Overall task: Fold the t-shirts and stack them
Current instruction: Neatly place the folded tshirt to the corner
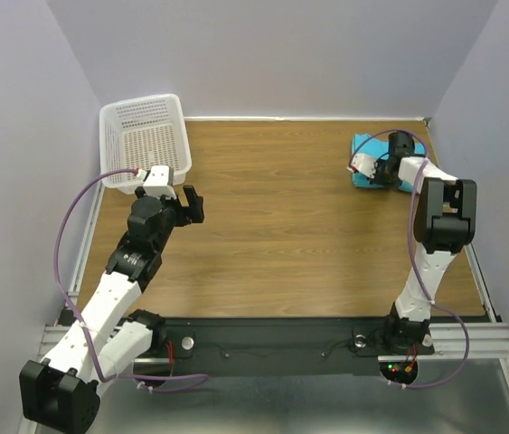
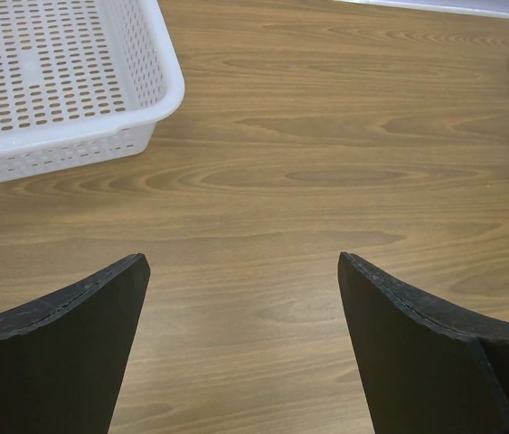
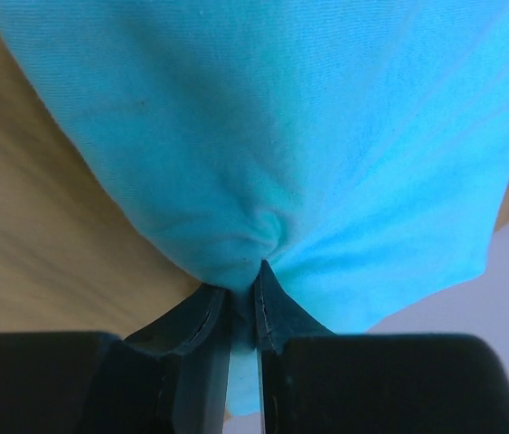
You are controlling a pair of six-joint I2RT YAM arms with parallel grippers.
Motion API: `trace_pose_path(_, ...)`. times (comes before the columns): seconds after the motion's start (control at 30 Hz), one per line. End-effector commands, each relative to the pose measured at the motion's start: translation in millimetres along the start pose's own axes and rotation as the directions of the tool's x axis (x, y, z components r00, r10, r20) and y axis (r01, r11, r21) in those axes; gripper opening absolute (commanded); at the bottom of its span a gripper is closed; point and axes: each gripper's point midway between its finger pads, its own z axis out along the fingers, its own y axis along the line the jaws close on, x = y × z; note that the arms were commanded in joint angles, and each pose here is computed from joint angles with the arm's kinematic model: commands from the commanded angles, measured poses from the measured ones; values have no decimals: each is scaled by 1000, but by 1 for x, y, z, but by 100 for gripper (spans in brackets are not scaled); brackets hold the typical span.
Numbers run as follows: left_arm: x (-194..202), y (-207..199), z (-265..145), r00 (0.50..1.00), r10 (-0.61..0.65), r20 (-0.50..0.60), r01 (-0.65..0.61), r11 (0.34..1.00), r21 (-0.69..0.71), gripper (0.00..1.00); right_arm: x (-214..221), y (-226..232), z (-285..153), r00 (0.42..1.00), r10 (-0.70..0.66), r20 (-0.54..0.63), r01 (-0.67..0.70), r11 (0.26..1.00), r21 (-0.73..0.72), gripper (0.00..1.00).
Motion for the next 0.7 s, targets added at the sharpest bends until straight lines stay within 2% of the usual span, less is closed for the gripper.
trace_pose_path(0.0, -15, -6, 0, 999, -16, 52, 15, 1000, 25, 97, 6, -46, -1, 991, -132, 21, 131, 988, 77, 7)
trace_pose_path(0.1, -12, -7, 2, 999, -13, 40, 12, 999, 30, 97, 26, -52, 11, 993, -117, -15, 118, 991, 69, 9)
trace_pose_path(0.17, -11, -8, 2, 999, -14, 34, 13, 999, 36, 97, 35, -54, 12, 993, -115, -23, 116, 991, 70, 26)
trace_pose_path(0.2, -10, -8, 2, 999, -14, 32, 12, 999, 37, 96, 37, -53, 10, 993, -116, -22, 117, 991, 70, 46)
trace_pose_path(0.27, -10, -9, 2, 999, -14, 31, 12, 999, 42, 97, 34, -55, -2, 994, -109, 5, 109, 990, 89, 63)
trace_pose_path(0.3, -10, -10, 2, 999, -15, 31, 14, 999, 47, 97, 34, -51, 0, 995, -103, 17, 101, 992, 80, 68)
trace_pose_path(0.43, -15, -13, 1, 999, -16, 38, 13, 998, 61, 96, 6, -74, -57, 986, -34, 161, 4, 983, 183, 78)
trace_pose_path(0.5, -18, -14, 0, 999, -15, 46, 12, 998, 66, 97, -4, -84, -80, 977, -3, 213, -45, 974, 221, 80)
trace_pose_path(0.53, -21, -15, -1, 998, -16, 54, 12, 998, 68, 96, -11, -88, -95, 961, 66, 268, -129, 966, 226, 82)
trace_pose_path(0.57, -22, -15, -1, 998, -15, 58, 11, 998, 69, 96, -14, -94, -102, 951, 106, 292, -178, 957, 231, 81)
trace_pose_path(0.6, -24, -16, -3, 998, -16, 66, 12, 997, 71, 96, -17, -101, -109, 938, 145, 315, -226, 944, 239, 72)
trace_pose_path(0.67, -24, -16, -3, 997, -17, 70, 12, 997, 74, 96, -17, -107, -111, 883, 311, 351, -397, 894, 207, 59)
